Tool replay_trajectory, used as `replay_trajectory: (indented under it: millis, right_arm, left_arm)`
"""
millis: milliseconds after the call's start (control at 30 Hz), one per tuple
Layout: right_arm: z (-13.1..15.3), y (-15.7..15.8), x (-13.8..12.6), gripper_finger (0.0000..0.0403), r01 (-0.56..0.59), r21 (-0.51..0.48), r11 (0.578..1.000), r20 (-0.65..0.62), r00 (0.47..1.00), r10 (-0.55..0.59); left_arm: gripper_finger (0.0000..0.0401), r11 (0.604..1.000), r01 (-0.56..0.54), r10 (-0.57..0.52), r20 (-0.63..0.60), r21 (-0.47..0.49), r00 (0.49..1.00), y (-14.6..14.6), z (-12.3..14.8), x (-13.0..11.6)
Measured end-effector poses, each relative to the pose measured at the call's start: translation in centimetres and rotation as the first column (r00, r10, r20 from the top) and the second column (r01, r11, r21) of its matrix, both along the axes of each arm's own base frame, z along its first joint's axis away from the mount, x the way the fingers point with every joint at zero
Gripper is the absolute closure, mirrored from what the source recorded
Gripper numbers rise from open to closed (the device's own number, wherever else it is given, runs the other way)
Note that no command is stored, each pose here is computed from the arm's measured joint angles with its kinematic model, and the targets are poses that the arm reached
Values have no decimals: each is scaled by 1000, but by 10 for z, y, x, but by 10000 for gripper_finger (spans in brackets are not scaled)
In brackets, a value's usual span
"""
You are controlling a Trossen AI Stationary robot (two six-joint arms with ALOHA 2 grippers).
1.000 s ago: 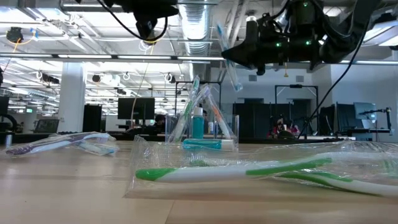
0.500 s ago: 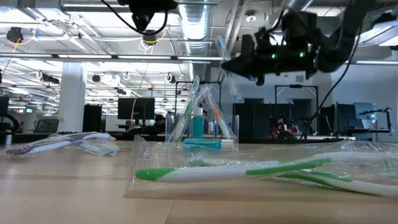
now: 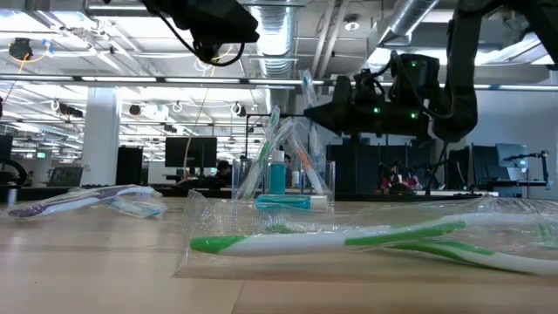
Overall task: Pick & Place toothbrushing station
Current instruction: Put the top blue toothbrush into the transparent organizer
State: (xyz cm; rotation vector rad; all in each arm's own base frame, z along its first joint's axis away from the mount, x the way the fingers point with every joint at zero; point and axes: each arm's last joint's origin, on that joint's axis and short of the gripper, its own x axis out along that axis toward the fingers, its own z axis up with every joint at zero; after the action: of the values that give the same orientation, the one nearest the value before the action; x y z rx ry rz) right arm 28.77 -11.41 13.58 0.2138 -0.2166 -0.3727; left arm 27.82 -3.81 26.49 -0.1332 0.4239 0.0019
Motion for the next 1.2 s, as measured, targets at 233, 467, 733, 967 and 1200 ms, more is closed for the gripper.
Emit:
replay_trajectory:
  millis: [233,467,733,967,1200]
  right_arm:
    - [-1,4,2,390,-12,-5,1000,-7,1000,12]
    - [-1,4,2,392,-9,-5,1000,-10,1000,9]
    - [-2,4,2,383,-9,-5,1000,-16,1000,9]
    - [-2,4,2,369,-10,-4,1000,-18,1000,10]
    - [-3,4,3,353,-12,-1,1000,-28,1000,12]
  left_arm:
    - [313,1000,1,-1,-2,0,1000,0,-1,1]
    - [313,1000,6,-6,0,1,1000,-2,-1,1]
    - [313,1000,7,-7,1,5,1000,-2,-1,1]
    - [313,1000,7,-7,2,6,1000,-2,-1,1]
    - [313,1000,8,-8,2,6,1000,-2,-1,1]
